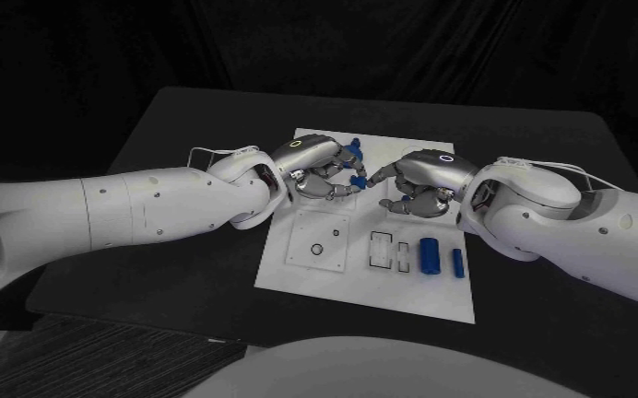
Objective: Assemble the parts on the task board
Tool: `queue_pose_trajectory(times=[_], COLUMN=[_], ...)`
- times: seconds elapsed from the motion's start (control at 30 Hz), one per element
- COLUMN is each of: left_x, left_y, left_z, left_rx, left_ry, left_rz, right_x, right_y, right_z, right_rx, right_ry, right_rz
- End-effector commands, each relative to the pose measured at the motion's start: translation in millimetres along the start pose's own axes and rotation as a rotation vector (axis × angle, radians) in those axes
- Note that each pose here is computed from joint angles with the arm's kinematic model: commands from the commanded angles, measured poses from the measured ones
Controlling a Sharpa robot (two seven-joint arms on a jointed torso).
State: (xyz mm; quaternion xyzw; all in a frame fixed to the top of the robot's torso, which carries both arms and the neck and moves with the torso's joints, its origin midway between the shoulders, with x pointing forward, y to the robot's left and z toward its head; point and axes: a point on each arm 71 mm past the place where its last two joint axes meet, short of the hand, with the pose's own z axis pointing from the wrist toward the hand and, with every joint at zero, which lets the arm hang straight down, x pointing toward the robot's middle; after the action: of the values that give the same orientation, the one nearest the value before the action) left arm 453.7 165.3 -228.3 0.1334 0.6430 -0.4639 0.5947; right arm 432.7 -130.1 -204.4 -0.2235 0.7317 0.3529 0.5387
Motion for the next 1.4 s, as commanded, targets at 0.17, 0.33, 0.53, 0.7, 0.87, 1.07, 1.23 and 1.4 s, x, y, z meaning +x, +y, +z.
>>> queue_pose_trajectory(times=[0.17, 0.33, 0.53, 0.7, 0.87, 1.07, 1.23, 1.4], left_x=[2.0, 2.5, 4.0, 5.0, 5.6, 6.1, 6.1, 5.4], left_y=[-0.7, -0.5, -0.3, -0.2, 0.0, -0.4, -0.5, 0.6], left_z=[1.5, 2.0, 2.9, 3.2, 3.2, 3.5, 3.6, 2.6], left_rx=[-0.003, -0.005, -0.01, -0.012, -0.014, -0.012, -0.011, -0.014], left_ry=[0.007, 0.013, 0.022, 0.028, 0.031, 0.031, 0.029, 0.026], left_rz=[-0.012, -0.014, -0.018, -0.02, -0.022, -0.023, -0.022, -0.02], right_x=[0.6, 0.2, -0.9, -1.5, -1.9, -2.3, -2.4, -2.3], right_y=[1.7, 1.9, 2.4, 2.5, 2.6, 2.8, 2.6, 1.2], right_z=[0.0, -0.3, -0.4, -0.5, -0.5, -0.3, -0.2, -1.4], right_rx=[-0.006, -0.008, -0.013, -0.015, -0.017, -0.019, -0.018, -0.014], right_ry=[-0.005, -0.012, -0.027, -0.035, -0.041, -0.046, -0.047, -0.045], right_rz=[0.001, 0.001, 0.001, 0.001, 0.001, 0.001, 0.001, 0.001])
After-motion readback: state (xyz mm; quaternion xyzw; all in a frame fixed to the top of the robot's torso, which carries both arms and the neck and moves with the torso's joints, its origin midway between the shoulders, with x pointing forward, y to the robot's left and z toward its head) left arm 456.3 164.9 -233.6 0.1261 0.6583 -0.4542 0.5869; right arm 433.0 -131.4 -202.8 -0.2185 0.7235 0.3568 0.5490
